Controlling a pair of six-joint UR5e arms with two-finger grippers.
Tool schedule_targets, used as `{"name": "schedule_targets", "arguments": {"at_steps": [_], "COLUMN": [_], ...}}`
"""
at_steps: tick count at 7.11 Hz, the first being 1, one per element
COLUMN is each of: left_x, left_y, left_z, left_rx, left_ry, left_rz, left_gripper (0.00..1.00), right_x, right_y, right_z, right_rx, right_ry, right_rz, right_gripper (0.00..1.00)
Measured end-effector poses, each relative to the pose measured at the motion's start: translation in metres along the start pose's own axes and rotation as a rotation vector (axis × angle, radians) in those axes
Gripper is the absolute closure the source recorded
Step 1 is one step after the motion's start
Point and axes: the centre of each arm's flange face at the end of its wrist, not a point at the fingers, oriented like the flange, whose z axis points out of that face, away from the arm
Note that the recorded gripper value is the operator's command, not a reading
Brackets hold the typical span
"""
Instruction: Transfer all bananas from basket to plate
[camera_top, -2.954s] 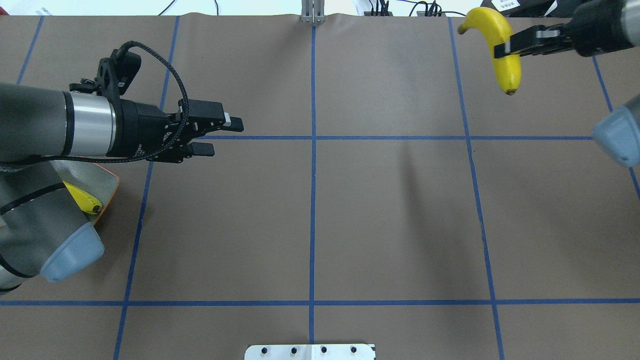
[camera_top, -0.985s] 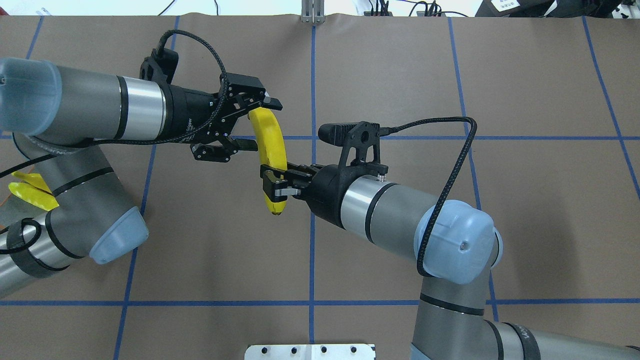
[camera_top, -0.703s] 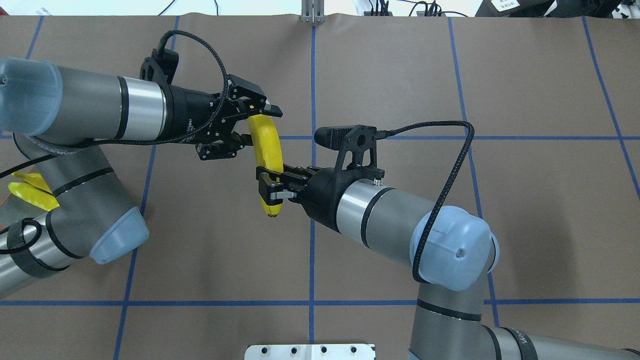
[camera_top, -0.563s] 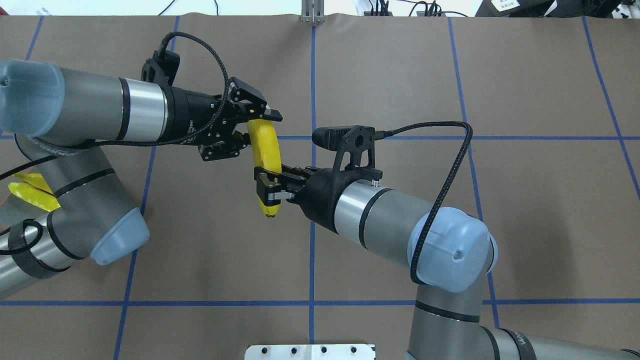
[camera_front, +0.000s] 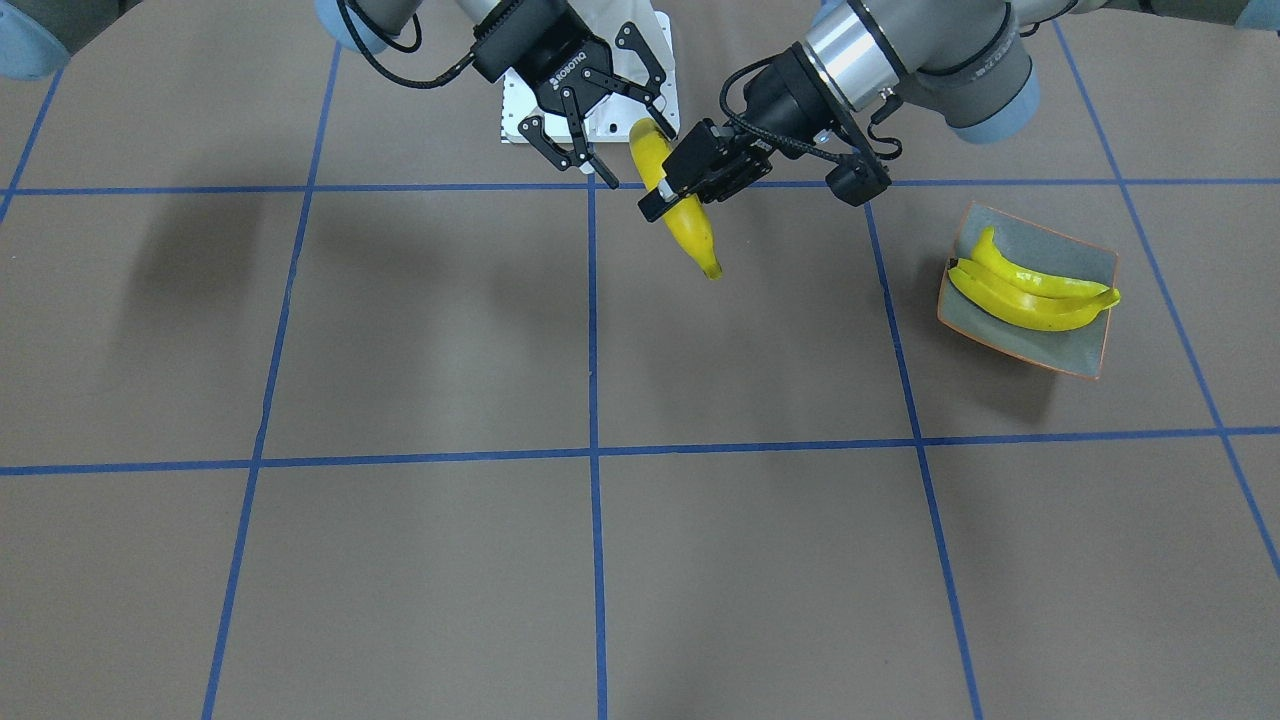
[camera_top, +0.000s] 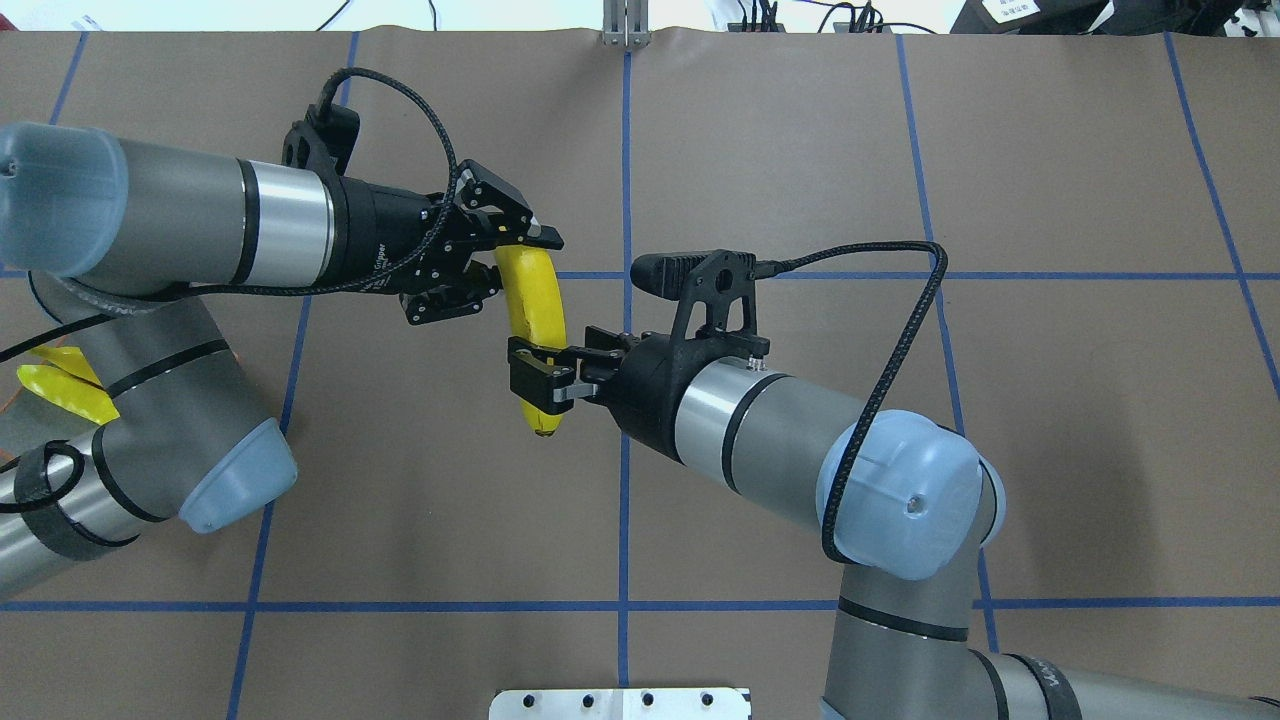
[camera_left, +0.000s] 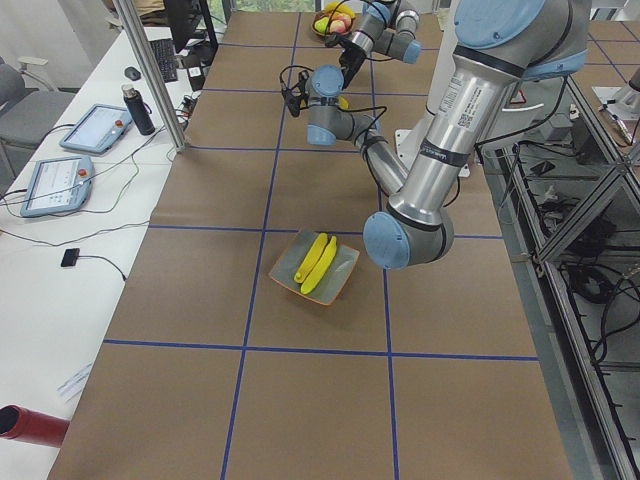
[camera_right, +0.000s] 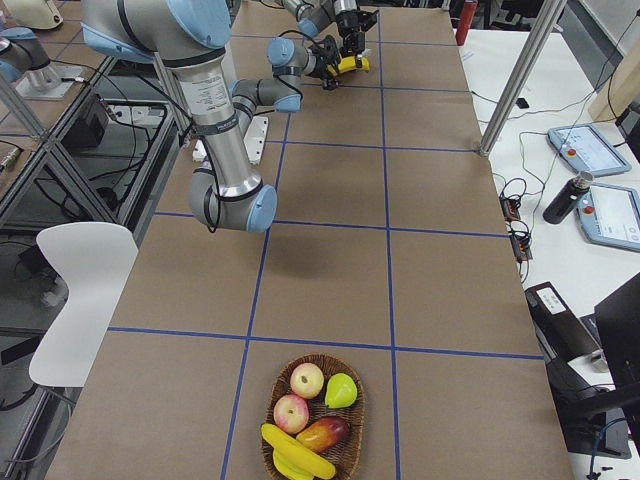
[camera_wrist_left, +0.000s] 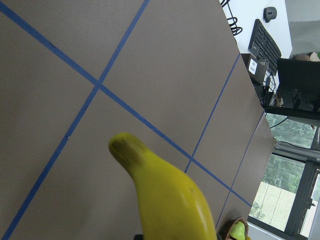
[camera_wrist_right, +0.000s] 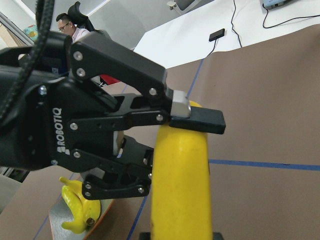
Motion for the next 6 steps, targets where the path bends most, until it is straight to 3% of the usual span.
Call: {"name": "schedule_targets", "arguments": {"at_steps": [2, 5, 6], "left_x": [-0.006, -0.073, -0.097], "left_y": [-0.017, -0.088, -0.111], "left_z": [-0.01, -0.054, -0.077], "left_rx": [0.037, 0.202, 0.272], "left_ry": [-0.012, -0.143, -0.198], "left_rz": [-0.011, -0.104, -0.154], "left_gripper": [1.0, 1.0, 1.0], "right_x": [0.035, 0.144, 0.178], "right_y": [-0.031, -0.106, -0.127], "right_z": [-0.008, -0.029, -0.044], "right_rx": [-0.002, -0.161, -0.203], "right_ry": [0.099, 0.322, 0.366], "right_rz": [-0.017, -0.008, -0.028], "right_gripper": [0.0, 0.0, 0.0]}}
